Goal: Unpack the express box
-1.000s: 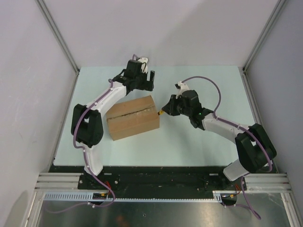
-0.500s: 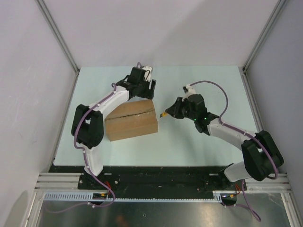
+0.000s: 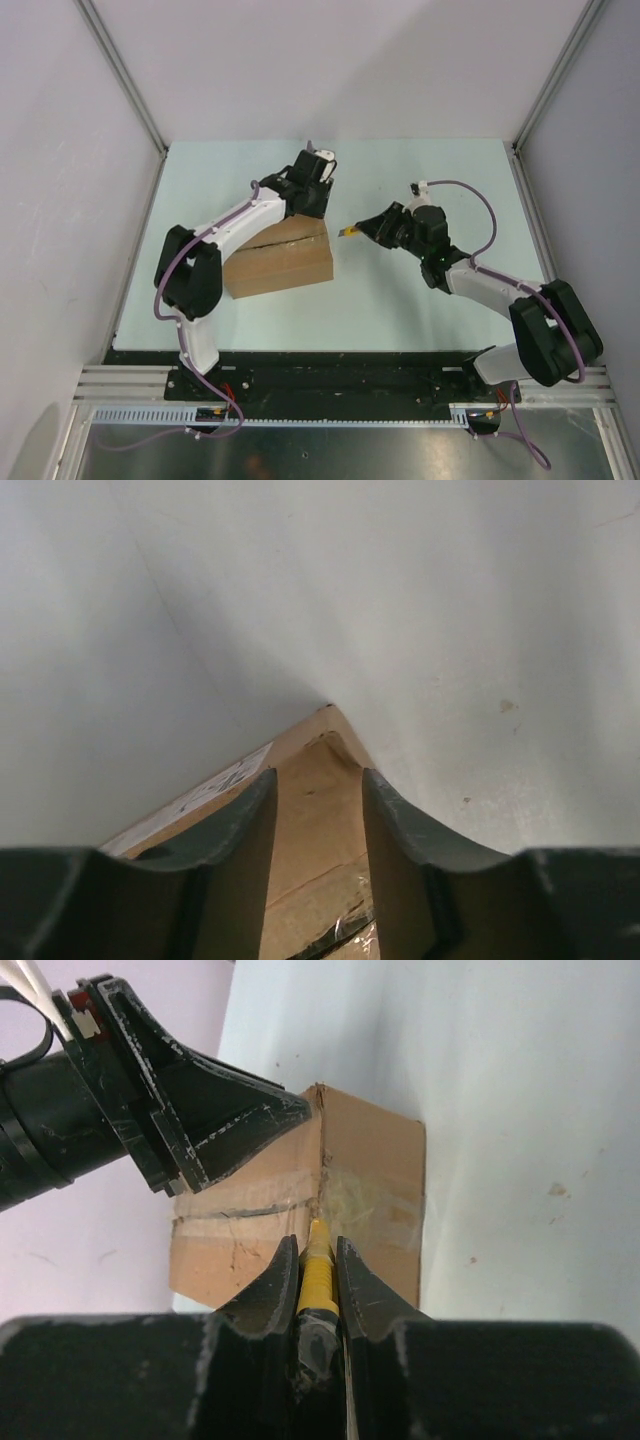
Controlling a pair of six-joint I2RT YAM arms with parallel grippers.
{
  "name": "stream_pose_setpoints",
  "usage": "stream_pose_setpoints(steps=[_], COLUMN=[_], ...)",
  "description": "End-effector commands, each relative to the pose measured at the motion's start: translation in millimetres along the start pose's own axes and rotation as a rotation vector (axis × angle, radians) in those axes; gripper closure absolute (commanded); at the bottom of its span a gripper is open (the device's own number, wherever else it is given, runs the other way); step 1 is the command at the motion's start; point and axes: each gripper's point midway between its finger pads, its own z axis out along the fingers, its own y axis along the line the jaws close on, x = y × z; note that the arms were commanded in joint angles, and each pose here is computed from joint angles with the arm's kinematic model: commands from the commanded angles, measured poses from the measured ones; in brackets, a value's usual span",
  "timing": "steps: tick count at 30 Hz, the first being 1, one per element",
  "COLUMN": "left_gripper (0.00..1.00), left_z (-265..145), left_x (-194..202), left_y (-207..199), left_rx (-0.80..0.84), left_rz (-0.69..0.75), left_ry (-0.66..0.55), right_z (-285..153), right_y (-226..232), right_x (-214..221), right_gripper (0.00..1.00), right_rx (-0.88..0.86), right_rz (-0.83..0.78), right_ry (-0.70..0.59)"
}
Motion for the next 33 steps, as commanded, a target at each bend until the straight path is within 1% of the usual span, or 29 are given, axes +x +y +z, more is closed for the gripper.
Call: stream_pose_setpoints(steps=[1, 5, 14, 22, 29, 33], left_gripper=[0.59, 0.62, 0.59, 0.59, 0.59, 0.61], left_z=[-14.7, -13.0, -7.9, 5.2, 8.2, 9.0], left_x=[-11.8, -9.2, -15.5, -5.4, 5.9, 16.3], left_y=[12.7, 2.8, -18.1, -25.9, -16.8, -10.6], left_rx=[-0.078, -0.036, 0.058, 0.089, 0.044, 0.014], left_rz=[-0.068, -0.097, -0.139, -0.141, -0.119, -0.101], left_ry=[0.005, 0.037, 0.058, 0.104, 0.142, 0.176], right_z=[5.9, 10.2, 20.7, 28.3, 39.1, 42.9], right_y=[26.4, 26.7, 15.0, 3.2, 0.1, 0.5], right_x=[-13.1, -10.5, -11.4, -15.7, -15.6, -14.4], right_gripper=[1.0, 1.0, 1.0, 1.0, 1.0, 1.0], right_rx=[-0.126, -0.128, -0.105, -0.083, -0.087, -0.099], right_rz=[0.125, 0.121, 0.134, 0.13, 0.124, 0.13], right_ry=[-0.072, -0.08, -0.104, -0.12, -0.111, -0.11])
